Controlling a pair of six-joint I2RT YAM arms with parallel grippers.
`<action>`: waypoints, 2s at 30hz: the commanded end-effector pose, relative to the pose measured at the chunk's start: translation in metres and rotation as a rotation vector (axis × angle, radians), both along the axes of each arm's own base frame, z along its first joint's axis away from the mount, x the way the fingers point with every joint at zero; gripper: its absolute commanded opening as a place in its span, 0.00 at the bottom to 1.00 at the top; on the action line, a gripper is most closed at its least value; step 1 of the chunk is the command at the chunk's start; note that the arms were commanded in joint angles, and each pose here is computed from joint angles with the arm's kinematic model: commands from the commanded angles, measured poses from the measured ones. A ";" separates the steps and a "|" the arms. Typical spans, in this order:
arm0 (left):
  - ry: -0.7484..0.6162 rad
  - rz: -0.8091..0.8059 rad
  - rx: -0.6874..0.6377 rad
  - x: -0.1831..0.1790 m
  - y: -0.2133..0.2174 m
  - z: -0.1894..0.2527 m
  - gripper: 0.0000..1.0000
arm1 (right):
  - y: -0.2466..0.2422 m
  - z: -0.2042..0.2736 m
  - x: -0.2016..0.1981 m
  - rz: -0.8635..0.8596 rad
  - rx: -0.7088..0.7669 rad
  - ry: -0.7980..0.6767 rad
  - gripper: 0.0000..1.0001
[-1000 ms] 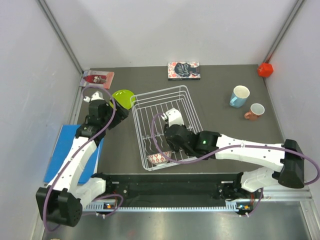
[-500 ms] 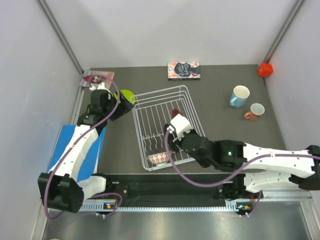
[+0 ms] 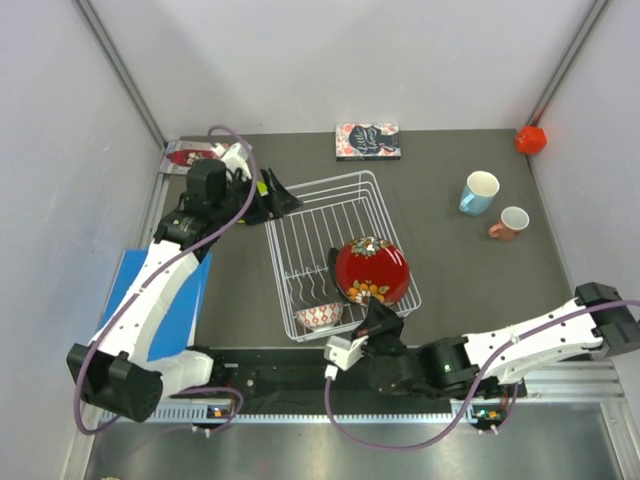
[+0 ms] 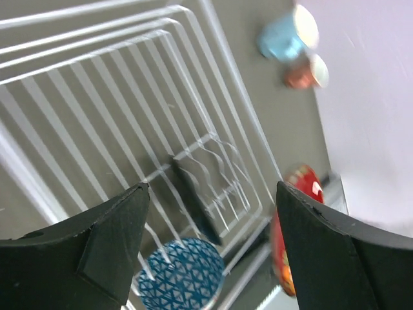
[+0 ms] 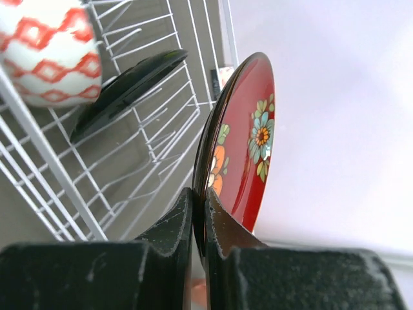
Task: Unload the mixed dishes from the dish rack
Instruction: Place the plate at the center of the board.
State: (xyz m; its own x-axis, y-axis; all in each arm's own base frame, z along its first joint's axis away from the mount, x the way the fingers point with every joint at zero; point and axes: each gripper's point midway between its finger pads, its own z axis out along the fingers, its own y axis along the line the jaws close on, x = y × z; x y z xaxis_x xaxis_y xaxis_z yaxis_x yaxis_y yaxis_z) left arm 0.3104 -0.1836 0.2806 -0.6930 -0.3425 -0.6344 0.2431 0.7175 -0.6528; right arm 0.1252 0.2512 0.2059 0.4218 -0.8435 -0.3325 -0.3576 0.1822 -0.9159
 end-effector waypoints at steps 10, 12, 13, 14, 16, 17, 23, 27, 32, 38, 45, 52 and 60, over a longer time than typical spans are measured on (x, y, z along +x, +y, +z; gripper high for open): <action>-0.022 -0.389 0.040 -0.069 -0.067 -0.004 0.82 | 0.018 0.027 -0.013 0.045 -0.034 -0.182 0.00; -0.030 -0.408 0.035 -0.075 -0.072 -0.004 0.82 | 0.021 0.028 -0.014 0.050 -0.027 -0.178 0.00; -0.028 -0.428 0.034 -0.081 -0.077 -0.008 0.82 | 0.022 0.029 -0.014 0.050 -0.025 -0.176 0.00; -0.031 -0.438 0.031 -0.083 -0.079 -0.008 0.82 | 0.023 0.030 -0.014 0.053 -0.023 -0.175 0.00; -0.028 -0.475 0.030 -0.092 -0.087 -0.013 0.81 | 0.025 0.029 -0.015 0.056 -0.024 -0.175 0.00; -0.027 -0.483 0.036 -0.095 -0.089 -0.015 0.81 | 0.025 0.029 -0.015 0.059 -0.024 -0.174 0.00; 0.007 -0.521 0.064 -0.105 -0.100 -0.034 0.75 | 0.031 0.034 -0.017 0.073 -0.006 -0.177 0.00; 0.009 -0.531 0.077 -0.106 -0.103 -0.038 0.56 | 0.032 0.036 -0.017 0.075 -0.001 -0.178 0.00; 0.009 -0.547 0.080 -0.108 -0.107 -0.040 0.33 | 0.031 0.041 -0.017 0.068 0.026 -0.174 0.00; -0.009 -0.530 0.089 -0.104 -0.106 -0.040 0.00 | 0.028 0.045 -0.015 0.049 0.058 -0.169 0.00; -0.077 -0.433 0.118 -0.089 -0.097 -0.025 0.00 | 0.024 0.050 -0.014 -0.001 0.105 -0.149 0.72; -0.163 -0.227 0.128 -0.058 -0.071 0.009 0.00 | 0.009 0.091 -0.010 -0.074 0.323 -0.067 1.00; -0.188 0.298 0.077 0.006 0.041 0.045 0.00 | -0.028 0.166 -0.003 -0.177 0.870 0.180 1.00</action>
